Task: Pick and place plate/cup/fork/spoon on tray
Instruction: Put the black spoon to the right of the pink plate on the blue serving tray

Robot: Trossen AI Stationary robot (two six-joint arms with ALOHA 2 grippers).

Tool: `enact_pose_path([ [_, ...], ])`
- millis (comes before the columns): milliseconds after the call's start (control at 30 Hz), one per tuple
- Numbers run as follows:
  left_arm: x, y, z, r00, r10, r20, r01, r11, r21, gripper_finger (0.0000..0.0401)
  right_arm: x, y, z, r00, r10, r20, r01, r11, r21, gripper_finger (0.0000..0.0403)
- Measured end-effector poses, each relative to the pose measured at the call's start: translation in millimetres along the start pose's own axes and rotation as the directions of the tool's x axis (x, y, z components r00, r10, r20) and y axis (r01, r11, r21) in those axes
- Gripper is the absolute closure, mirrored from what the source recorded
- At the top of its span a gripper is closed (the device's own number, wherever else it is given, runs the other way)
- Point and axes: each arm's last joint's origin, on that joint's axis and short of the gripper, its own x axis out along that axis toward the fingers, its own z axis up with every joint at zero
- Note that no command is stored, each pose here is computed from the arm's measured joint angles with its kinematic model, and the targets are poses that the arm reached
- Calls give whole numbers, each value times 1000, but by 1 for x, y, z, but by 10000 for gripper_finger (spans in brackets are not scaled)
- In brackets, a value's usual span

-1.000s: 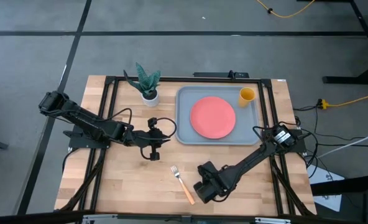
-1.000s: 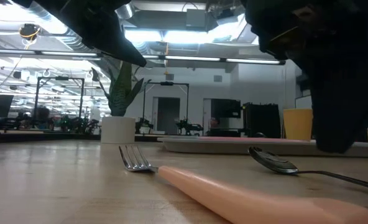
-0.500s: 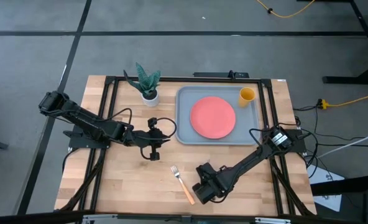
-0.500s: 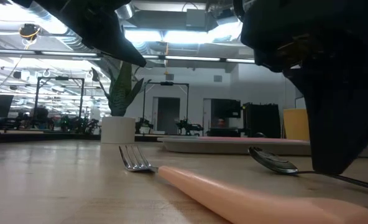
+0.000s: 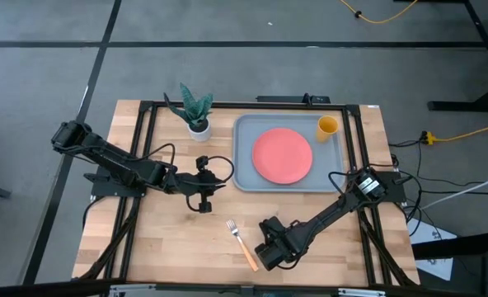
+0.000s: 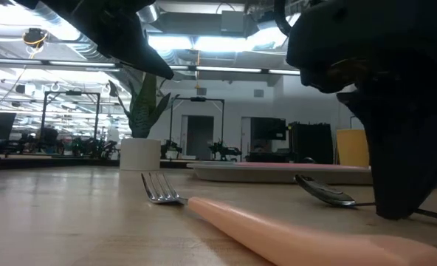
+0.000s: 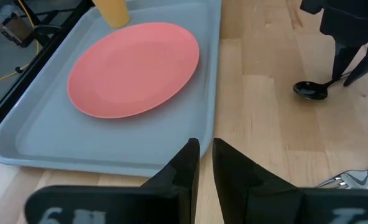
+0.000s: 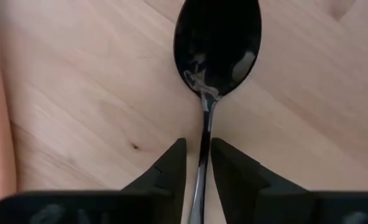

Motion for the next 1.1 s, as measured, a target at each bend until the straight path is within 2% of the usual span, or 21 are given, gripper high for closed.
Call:
enact_pose_path([
  [200,0,0,0,1000,0,0,0,1000,0,362,1,-2,0,1000,-17,-1,17,999,-34,390],
  [467,0,0,0,1000,0,0,0,1000,0,362,-6,-3,7,1000,-6,-15,5,995,-100,398],
  [533,0,0,0,1000,0,0,0,1000,0,362,-13,-10,12,999,-40,-4,39,989,-141,399],
  [667,0,0,0,1000,0,0,0,1000,0,362,-54,-26,22,993,-66,93,81,982,-171,401],
  [767,0,0,0,1000,0,0,0,1000,0,362,-78,-50,27,972,-195,129,212,968,-135,401],
  [900,0,0,0,1000,0,0,0,1000,0,362,-116,-82,34,932,-309,192,320,947,-27,401],
  [1100,0,0,0,1000,0,0,0,1000,0,362,-122,-118,50,913,-309,267,296,951,88,401],
])
